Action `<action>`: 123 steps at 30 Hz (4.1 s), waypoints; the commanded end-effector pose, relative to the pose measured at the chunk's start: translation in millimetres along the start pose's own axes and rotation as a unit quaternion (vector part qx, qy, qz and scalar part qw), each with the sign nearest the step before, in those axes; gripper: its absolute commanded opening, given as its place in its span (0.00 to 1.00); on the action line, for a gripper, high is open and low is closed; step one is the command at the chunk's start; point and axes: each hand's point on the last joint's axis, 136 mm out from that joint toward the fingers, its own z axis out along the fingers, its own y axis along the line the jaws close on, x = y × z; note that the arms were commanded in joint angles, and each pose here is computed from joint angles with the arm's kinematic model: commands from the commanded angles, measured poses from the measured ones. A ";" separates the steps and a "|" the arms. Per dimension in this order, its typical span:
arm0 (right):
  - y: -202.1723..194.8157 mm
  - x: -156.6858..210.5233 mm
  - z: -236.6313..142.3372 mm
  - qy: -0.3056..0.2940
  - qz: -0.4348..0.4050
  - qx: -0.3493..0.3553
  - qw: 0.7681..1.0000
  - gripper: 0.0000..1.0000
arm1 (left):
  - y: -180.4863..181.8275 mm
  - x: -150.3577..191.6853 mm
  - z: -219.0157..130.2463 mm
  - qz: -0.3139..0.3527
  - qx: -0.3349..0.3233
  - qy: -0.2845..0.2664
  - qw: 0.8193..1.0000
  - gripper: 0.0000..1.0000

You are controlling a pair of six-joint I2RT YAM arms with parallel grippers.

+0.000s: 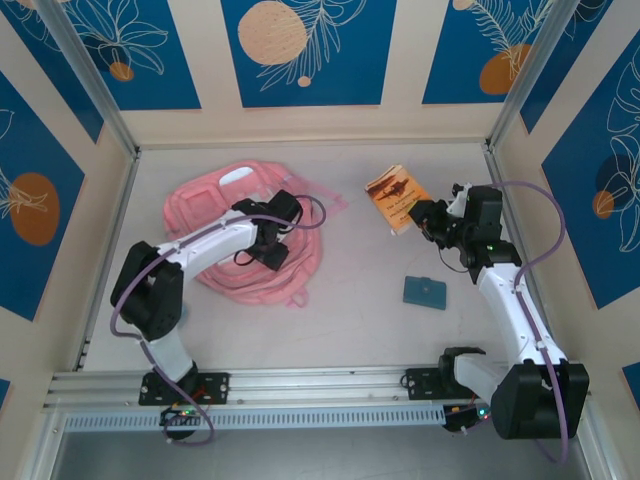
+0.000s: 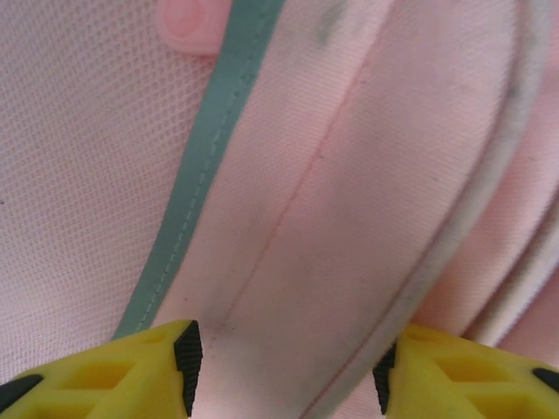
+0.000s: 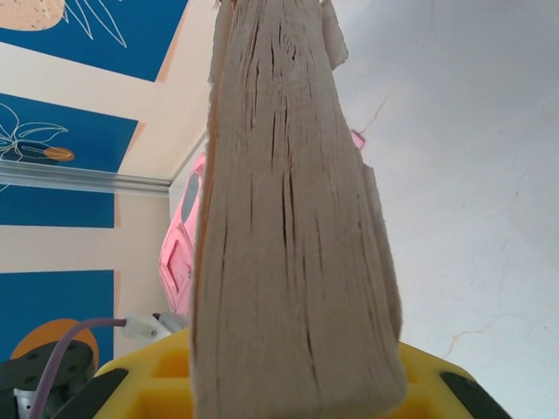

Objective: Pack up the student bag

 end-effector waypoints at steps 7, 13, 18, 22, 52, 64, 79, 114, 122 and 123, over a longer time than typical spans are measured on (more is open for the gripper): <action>17.6 -3.5 -4.7 -0.009 -0.024 -0.042 0.999 0.16 | 13.0 -6.5 -4.3 0.018 -0.052 0.010 0.998 0.28; 12.8 -1.5 -9.4 -0.011 -0.031 -0.030 0.999 0.16 | 20.9 -25.4 -40.7 0.016 -0.077 -0.050 0.996 0.09; 15.2 2.0 -14.7 -0.003 -0.047 -0.032 0.998 0.16 | 44.6 -50.1 -94.1 -0.033 -0.106 -0.151 0.982 0.03; 20.3 15.4 -12.2 0.029 -0.060 -0.059 0.996 0.16 | 51.0 -71.9 -137.4 -0.069 -0.086 -0.249 0.962 0.01; 82.0 141.1 149.3 0.213 0.049 -0.114 0.969 0.14 | 17.3 -147.3 -207.5 -0.131 0.077 -0.384 0.911 0.00; 62.5 167.4 246.6 0.219 0.113 -0.035 0.969 0.14 | 16.7 -147.5 -199.2 -0.154 0.081 -0.378 0.910 0.00; 73.0 178.3 252.7 0.271 0.120 -0.053 0.954 0.62 | 20.0 -144.6 -195.8 -0.160 0.075 -0.372 0.911 0.00; -67.5 105.8 15.1 0.074 -0.078 0.153 0.982 0.65 | -4.8 -103.2 -112.3 -0.230 0.137 -0.255 0.929 0.81; -12.5 126.5 38.2 0.143 -0.140 0.112 0.973 0.65 | 32.6 -2.0 -76.6 -0.334 0.066 -0.230 0.912 0.90; -7.0 131.5 43.8 0.153 -0.138 0.105 0.973 0.65 | 37.0 8.3 -74.7 -0.347 0.059 -0.232 0.907 0.91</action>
